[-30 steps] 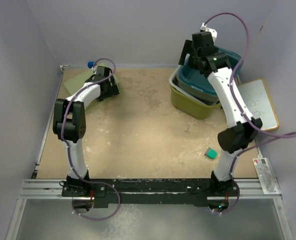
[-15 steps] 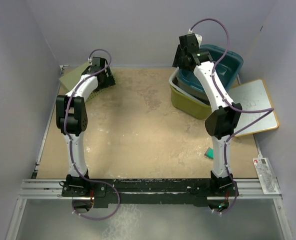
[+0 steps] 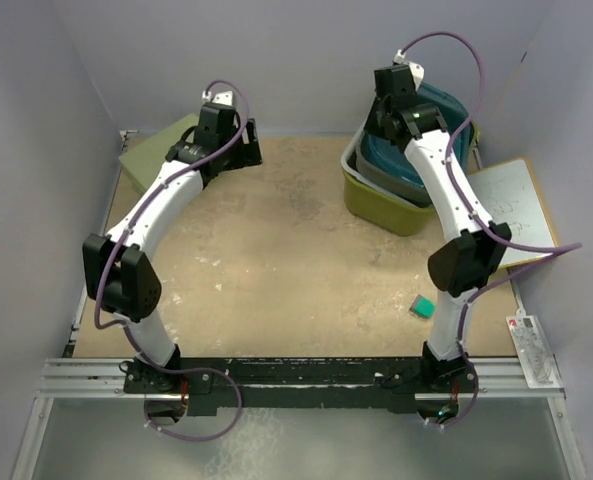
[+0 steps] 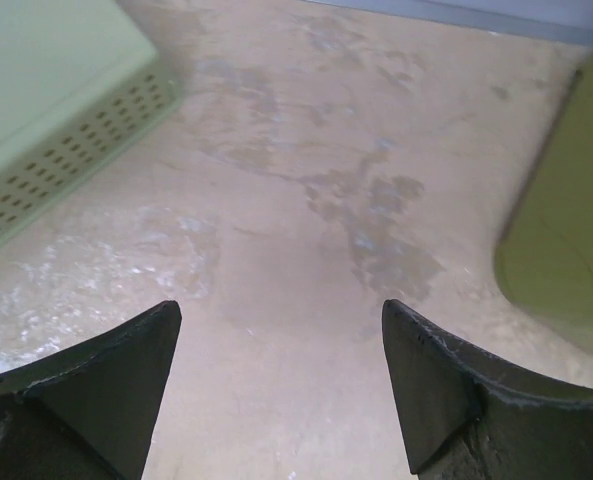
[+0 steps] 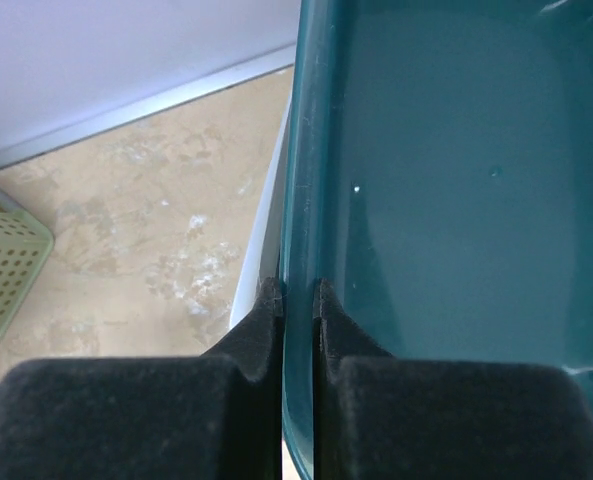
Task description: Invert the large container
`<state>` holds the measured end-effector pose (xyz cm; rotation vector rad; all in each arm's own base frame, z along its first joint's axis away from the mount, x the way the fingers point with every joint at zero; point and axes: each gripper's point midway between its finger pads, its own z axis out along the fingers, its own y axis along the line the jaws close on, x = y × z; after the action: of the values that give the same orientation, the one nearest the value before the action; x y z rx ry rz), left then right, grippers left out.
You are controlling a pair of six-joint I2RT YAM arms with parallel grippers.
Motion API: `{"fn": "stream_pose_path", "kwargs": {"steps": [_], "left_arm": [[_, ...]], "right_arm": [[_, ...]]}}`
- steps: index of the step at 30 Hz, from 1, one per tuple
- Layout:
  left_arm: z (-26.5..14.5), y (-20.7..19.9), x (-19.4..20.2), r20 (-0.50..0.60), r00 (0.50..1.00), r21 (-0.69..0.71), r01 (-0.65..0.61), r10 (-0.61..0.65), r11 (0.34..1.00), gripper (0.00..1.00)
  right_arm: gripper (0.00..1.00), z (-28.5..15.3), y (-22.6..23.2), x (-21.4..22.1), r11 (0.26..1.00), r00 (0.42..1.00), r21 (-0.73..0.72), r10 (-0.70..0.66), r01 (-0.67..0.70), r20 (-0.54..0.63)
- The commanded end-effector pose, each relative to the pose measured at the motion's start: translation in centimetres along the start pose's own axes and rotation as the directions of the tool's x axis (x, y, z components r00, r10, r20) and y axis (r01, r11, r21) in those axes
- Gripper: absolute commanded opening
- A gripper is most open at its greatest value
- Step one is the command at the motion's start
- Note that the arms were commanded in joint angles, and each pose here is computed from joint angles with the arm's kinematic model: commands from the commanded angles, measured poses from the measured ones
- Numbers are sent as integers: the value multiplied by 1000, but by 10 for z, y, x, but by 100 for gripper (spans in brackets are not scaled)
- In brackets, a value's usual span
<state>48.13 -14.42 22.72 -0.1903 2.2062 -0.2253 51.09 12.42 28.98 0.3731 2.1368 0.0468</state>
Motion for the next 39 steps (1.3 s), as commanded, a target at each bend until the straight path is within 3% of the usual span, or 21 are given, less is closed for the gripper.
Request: {"fn": "stream_pose_path", "kwargs": {"steps": [1, 7, 13, 19, 25, 30, 35, 39], "left_arm": [[-26, -9, 2, 8, 1000, 41, -4, 3, 999, 78], [-70, -7, -16, 62, 998, 53, 12, -15, 999, 78], [-122, 6, -38, 140, 988, 22, 63, -66, 998, 79], [-170, 26, -53, 224, 962, -19, 163, -154, 987, 79], [-234, 59, -79, 374, 898, -56, 273, -233, 960, 79], [-297, 84, -102, 533, 793, -56, 380, -295, 923, 79], [-347, 100, -121, 641, 702, -43, 438, -312, 898, 79], [-363, 106, -125, 674, 674, -47, 446, -301, 894, 79]], "right_arm": [[0, -39, 9, -45, 994, 988, -89, 75, -63, 137], [0, -100, 14, -69, 982, 966, -176, 111, -70, 232], [0, -198, 29, -100, 944, 918, -328, 148, -21, 367], [0, -273, 59, -96, 802, 911, -597, 224, 29, 345], [0, -319, 92, -69, 554, 940, -831, 260, 41, 220], [0, -347, 134, -34, 287, 970, -958, 239, -28, 43], [0, -354, 181, 21, 194, 983, -975, 165, -113, -81], [0, -342, 206, 63, 99, 953, -954, 148, -281, -265]]}}
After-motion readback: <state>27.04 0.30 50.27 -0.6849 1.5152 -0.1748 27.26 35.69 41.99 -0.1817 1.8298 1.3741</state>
